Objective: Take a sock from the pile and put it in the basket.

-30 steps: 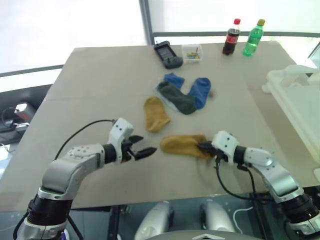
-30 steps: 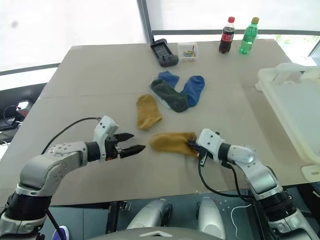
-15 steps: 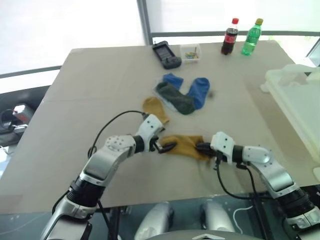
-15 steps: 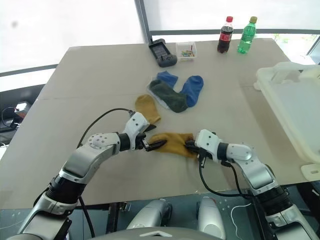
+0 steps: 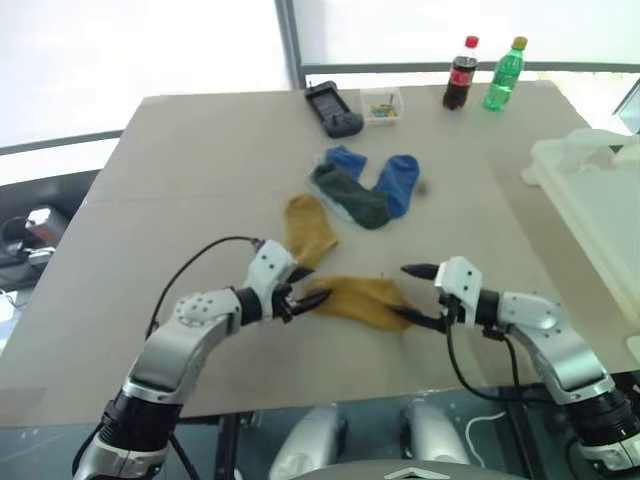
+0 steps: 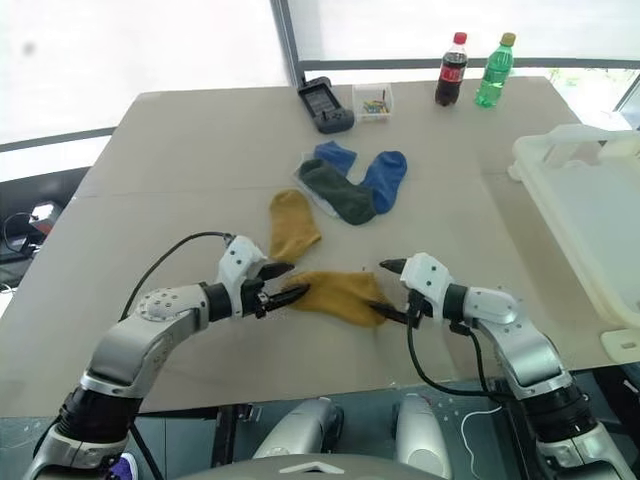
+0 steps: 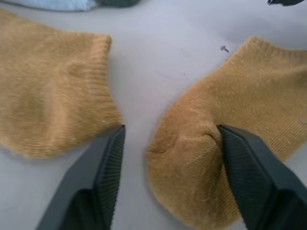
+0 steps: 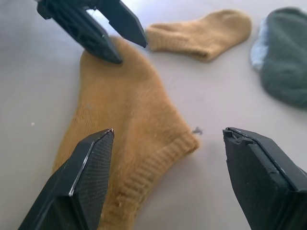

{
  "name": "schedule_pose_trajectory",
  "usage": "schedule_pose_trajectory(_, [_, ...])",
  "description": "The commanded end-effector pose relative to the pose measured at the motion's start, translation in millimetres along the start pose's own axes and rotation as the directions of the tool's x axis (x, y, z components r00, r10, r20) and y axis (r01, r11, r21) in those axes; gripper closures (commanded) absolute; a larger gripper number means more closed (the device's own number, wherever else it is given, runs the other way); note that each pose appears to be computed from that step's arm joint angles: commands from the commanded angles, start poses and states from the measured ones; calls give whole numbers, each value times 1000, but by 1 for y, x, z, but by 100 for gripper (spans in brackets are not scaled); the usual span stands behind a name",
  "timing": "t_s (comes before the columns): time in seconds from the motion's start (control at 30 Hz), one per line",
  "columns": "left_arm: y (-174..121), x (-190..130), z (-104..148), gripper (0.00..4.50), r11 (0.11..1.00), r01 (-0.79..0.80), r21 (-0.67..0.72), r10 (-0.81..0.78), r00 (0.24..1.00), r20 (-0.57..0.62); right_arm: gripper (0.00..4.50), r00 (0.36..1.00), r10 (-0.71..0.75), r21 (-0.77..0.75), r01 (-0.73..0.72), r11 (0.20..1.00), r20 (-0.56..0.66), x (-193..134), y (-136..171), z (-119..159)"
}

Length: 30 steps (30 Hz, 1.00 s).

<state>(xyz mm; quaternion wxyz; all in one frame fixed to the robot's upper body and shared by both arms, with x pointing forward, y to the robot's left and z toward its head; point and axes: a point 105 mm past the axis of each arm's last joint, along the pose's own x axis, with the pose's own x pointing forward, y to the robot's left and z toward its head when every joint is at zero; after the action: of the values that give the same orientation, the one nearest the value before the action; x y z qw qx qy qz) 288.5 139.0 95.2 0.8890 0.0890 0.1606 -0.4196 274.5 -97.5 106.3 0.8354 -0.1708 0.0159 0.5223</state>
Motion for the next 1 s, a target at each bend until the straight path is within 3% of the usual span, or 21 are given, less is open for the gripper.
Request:
schedule_pose_trajectory(0.03, [-1,-5,18,73,999,24,41,-25,999,43,189,999,-21,-8,21,1000,49,-10,-4,21])
schedule_pose_trajectory(0.17, [-5,-2,15,188,999,25,28,-26,999,35,334,999,10,-2,-10,1000,45,-5,4,22])
schedule_pose_trajectory(0.23, [-8,-5,19,285,999,34,11,-34,998,55,434,998,30,0,-30,1000,48,-1,8,22])
schedule_pose_trajectory(0.3, [-10,-8,23,380,999,47,-9,-46,996,76,450,998,47,-1,-47,999,45,4,12,21])
schedule_pose_trajectory(0.67, [-9,-18,-19,380,999,22,-27,-24,996,-84,450,996,91,47,-90,995,-17,12,25,-2])
schedule_pose_trajectory(0.77, [-18,-14,-36,380,998,62,7,-60,985,-163,450,985,141,32,-138,990,-101,10,34,-23])
schedule_pose_trajectory(0.87, [-28,-9,-33,380,995,101,-4,-100,983,-157,450,962,184,-9,-190,982,-200,4,40,-45])
schedule_pose_trajectory(1.0, [-34,-19,-32,380,994,108,-29,-111,981,-162,450,964,159,-4,-163,987,-216,-10,32,-51])
